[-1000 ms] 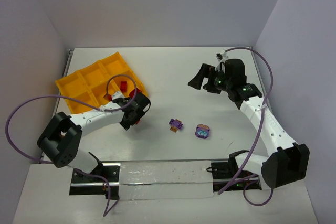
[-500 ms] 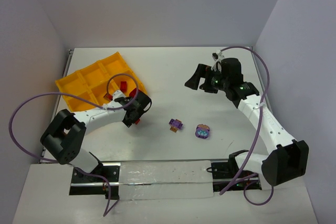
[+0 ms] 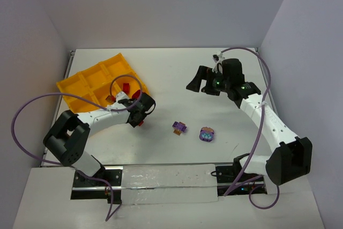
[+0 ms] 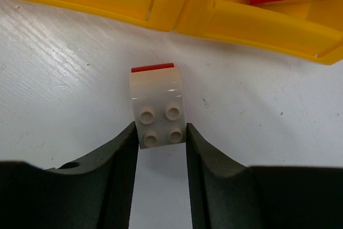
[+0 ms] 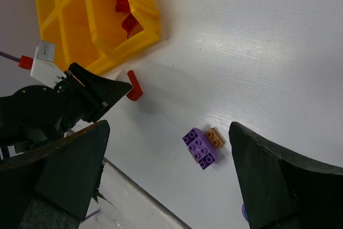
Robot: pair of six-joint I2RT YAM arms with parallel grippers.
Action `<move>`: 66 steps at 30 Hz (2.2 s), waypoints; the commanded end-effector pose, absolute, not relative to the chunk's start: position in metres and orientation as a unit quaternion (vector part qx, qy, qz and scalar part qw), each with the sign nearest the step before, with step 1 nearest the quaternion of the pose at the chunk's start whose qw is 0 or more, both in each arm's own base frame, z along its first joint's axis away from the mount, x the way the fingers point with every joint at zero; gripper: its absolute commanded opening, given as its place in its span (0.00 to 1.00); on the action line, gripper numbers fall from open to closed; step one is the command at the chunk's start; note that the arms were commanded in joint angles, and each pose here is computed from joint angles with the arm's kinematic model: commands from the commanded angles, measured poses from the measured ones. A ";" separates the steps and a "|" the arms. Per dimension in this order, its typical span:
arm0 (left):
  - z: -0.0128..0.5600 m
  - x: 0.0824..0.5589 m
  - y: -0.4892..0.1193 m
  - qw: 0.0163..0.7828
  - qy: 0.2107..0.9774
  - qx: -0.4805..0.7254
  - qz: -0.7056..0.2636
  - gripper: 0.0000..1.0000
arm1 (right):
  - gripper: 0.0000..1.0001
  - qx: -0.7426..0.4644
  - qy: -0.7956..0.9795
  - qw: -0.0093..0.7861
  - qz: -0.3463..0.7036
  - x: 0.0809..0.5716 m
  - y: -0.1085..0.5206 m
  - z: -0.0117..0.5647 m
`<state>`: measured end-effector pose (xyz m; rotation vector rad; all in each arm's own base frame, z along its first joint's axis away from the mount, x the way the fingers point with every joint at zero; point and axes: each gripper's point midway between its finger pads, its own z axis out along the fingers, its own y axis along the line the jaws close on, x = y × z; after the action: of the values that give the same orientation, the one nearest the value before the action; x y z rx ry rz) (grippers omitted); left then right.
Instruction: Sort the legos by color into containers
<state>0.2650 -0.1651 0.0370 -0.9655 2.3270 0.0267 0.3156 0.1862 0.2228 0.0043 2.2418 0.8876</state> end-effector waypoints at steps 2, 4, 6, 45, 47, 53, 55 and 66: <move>0.051 0.278 -0.173 0.321 0.876 -0.360 -0.007 0.35 | 1.00 -0.020 0.853 0.376 0.360 0.320 0.198 0.244; 0.055 0.278 -0.173 0.324 0.878 -0.351 -0.009 0.28 | 1.00 -0.021 0.854 0.376 0.360 0.320 0.198 0.244; 0.060 0.278 -0.174 0.326 0.882 -0.340 -0.013 0.17 | 1.00 -0.021 0.854 0.376 0.358 0.319 0.197 0.243; 0.338 0.246 -0.297 0.327 0.650 0.105 -0.678 0.00 | 0.95 -0.199 0.657 0.318 0.654 0.251 0.267 0.332; 0.341 0.243 -0.297 0.326 0.643 0.112 -0.684 0.00 | 0.95 -0.197 0.652 0.316 0.661 0.252 0.268 0.334; 0.346 0.241 -0.298 0.323 0.636 0.118 -0.691 0.00 | 0.88 -0.206 0.641 0.307 0.673 0.250 0.278 0.340; 0.348 0.240 -0.298 0.323 0.634 0.121 -0.692 0.00 | 0.85 -0.212 0.636 0.301 0.678 0.248 0.284 0.342; 0.345 0.237 -0.297 0.317 0.635 0.124 -0.693 0.00 | 0.53 -0.225 0.612 0.290 0.700 0.243 0.292 0.354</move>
<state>0.2401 -0.2990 0.3332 0.2626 1.7406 -1.8205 0.2501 0.2883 0.3254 -0.4987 1.7543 1.8493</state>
